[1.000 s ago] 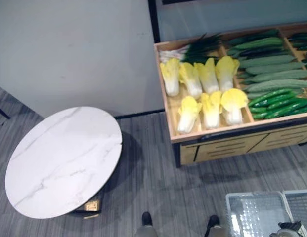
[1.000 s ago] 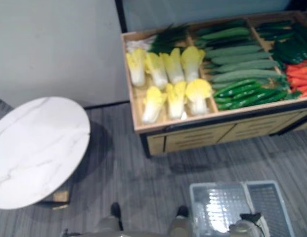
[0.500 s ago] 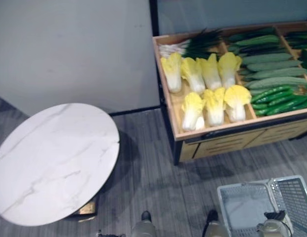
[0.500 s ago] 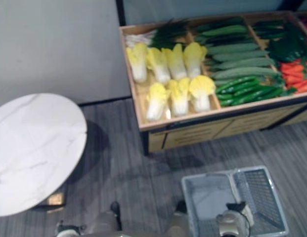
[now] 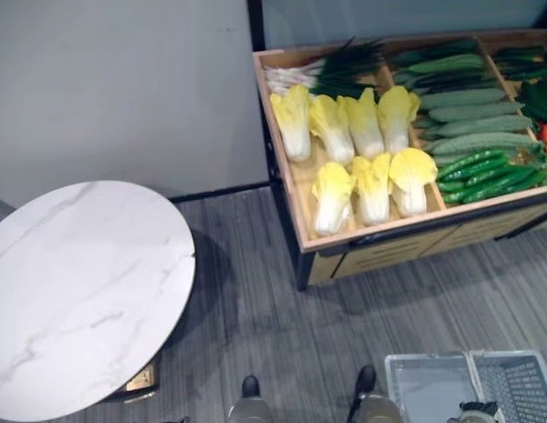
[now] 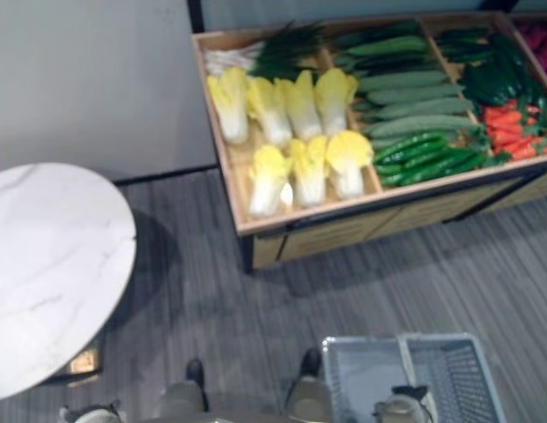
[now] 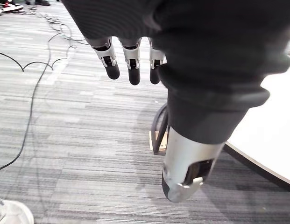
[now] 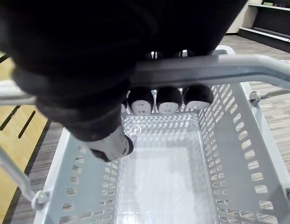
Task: Pick vegetable in the basket
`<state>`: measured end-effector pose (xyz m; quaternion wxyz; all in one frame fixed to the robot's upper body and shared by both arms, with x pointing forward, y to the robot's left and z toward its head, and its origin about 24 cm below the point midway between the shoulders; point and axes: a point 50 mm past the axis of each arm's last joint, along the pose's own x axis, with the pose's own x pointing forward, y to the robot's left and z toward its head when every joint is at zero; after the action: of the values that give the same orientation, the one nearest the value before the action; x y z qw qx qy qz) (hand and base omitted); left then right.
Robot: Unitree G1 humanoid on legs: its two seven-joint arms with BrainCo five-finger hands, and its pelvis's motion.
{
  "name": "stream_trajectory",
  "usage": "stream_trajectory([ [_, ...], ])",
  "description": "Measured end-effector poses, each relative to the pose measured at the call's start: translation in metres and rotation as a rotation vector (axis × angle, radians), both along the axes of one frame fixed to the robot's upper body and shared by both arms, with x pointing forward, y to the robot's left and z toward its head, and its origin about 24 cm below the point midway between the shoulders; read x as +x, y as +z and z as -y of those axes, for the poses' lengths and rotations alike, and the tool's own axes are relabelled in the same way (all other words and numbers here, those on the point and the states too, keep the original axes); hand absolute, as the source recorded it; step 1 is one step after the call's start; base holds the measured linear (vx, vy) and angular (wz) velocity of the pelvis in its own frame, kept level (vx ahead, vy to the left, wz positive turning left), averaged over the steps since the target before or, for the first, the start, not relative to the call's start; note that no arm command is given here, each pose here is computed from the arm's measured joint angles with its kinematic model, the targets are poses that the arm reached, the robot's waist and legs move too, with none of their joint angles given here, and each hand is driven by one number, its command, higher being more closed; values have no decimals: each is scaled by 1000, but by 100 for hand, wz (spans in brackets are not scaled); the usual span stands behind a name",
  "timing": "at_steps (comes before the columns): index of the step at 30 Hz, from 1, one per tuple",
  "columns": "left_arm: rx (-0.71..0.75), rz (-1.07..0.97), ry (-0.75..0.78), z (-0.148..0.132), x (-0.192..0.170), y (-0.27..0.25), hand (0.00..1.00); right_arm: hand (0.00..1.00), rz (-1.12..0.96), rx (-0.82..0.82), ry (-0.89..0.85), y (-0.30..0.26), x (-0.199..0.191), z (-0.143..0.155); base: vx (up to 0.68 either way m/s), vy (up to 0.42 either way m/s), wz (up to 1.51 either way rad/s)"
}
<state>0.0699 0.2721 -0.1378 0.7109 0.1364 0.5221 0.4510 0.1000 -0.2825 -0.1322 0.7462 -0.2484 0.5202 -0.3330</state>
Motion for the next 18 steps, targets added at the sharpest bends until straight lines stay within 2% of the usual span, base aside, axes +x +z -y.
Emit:
stream_trajectory([
  [6,-49,-26,-11,15,-4,-7,0,100,43,20,-28,0,3,-1,-49,-27,7],
  [7,-161,-114,-235,33,-9,-18,0,100,71,68,-7,-2,-1,-6,0,0,0],
  [14,-173,-120,-241,33,-10,-18,0,100,68,74,-8,-3,-2,-6,0,0,0],
  [18,-210,-150,-302,35,-15,-21,0,100,66,100,-7,-4,-4,-7,-2,7,-10],
])
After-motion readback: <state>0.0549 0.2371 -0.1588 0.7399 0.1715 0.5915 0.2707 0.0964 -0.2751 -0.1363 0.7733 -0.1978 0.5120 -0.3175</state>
